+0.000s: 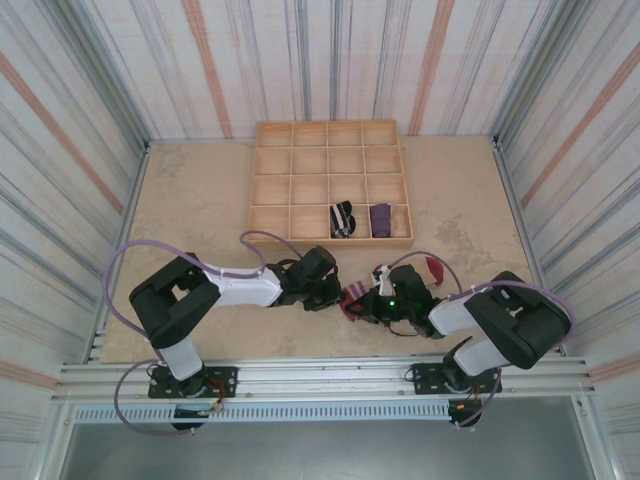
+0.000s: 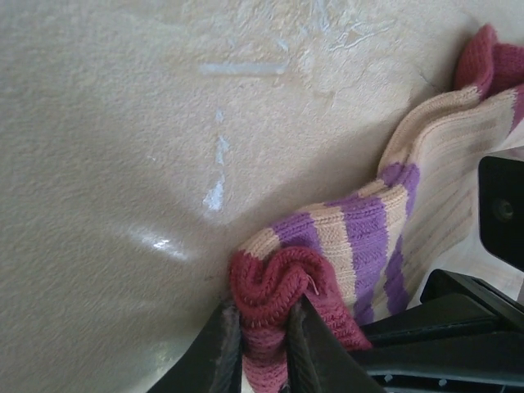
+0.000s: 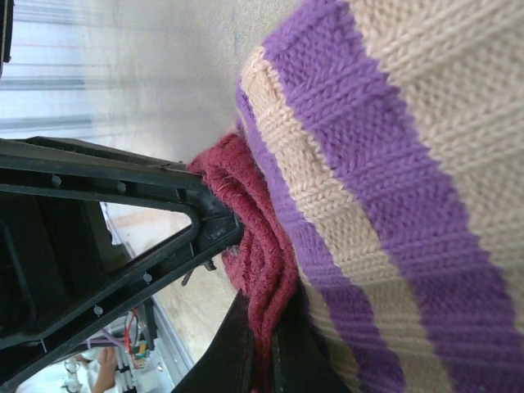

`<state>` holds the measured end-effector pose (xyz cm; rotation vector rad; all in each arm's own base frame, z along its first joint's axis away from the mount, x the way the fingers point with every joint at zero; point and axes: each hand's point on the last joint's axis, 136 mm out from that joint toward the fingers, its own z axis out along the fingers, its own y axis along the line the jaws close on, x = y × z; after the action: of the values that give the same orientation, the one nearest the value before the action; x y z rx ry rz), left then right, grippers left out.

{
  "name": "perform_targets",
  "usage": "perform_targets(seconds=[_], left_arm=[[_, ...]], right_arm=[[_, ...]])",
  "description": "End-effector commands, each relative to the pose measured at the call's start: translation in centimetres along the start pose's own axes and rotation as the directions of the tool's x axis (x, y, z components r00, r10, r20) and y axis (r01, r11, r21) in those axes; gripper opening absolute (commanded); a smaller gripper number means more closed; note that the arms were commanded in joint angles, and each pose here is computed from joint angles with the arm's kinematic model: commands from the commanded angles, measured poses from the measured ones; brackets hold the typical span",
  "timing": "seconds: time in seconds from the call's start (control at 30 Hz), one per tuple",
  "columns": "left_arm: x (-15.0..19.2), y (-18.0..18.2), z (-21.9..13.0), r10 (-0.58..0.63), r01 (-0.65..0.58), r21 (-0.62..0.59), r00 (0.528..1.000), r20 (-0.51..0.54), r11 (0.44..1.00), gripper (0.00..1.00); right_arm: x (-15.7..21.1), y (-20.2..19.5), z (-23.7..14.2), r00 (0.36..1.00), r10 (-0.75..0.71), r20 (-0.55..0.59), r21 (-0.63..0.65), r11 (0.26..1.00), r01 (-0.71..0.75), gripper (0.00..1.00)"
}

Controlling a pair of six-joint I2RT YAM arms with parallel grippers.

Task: Roll the socks

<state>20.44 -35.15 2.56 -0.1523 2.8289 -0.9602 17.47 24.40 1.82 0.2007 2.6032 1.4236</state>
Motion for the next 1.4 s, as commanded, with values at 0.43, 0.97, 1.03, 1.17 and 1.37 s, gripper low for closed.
perform_targets(seconds=[0.43,0.97,1.03,1.17,1.37], left_arm=[[0.8,3.2,-3.6,-0.019,-0.015,-0.352,0.996,-0.092,0.936,0.0],[2.8,0.5,-3.3,-0.099,0.006,-0.329,0.959,-0.266,0.944,0.0],[3.0,0.4,-3.1,-0.103,0.005,-0.326,0.954,-0.282,0.945,0.0],[3.4,0.2,-2.6,-0.107,0.002,-0.317,0.943,-0.315,0.948,0.0],[3.4,-0.1,-2.7,-0.101,-0.006,-0.312,0.939,-0.328,0.95,0.0]], right_arm=[[-0.4,-0.8,-6.7,0.983,-0.18,0.042,0.38,0.913,0.151,0.65],[1.9,5.3,-7.8,0.495,-0.869,0.028,0.646,0.393,0.654,0.64],[2.6,6.3,-6.8,0.414,-0.91,-0.011,0.668,0.301,0.681,0.64],[4.0,7.1,-4.3,0.323,-0.943,-0.083,0.671,0.187,0.717,0.63],[4.3,5.2,-1.8,0.296,-0.942,-0.157,0.704,0.104,0.703,0.58]])
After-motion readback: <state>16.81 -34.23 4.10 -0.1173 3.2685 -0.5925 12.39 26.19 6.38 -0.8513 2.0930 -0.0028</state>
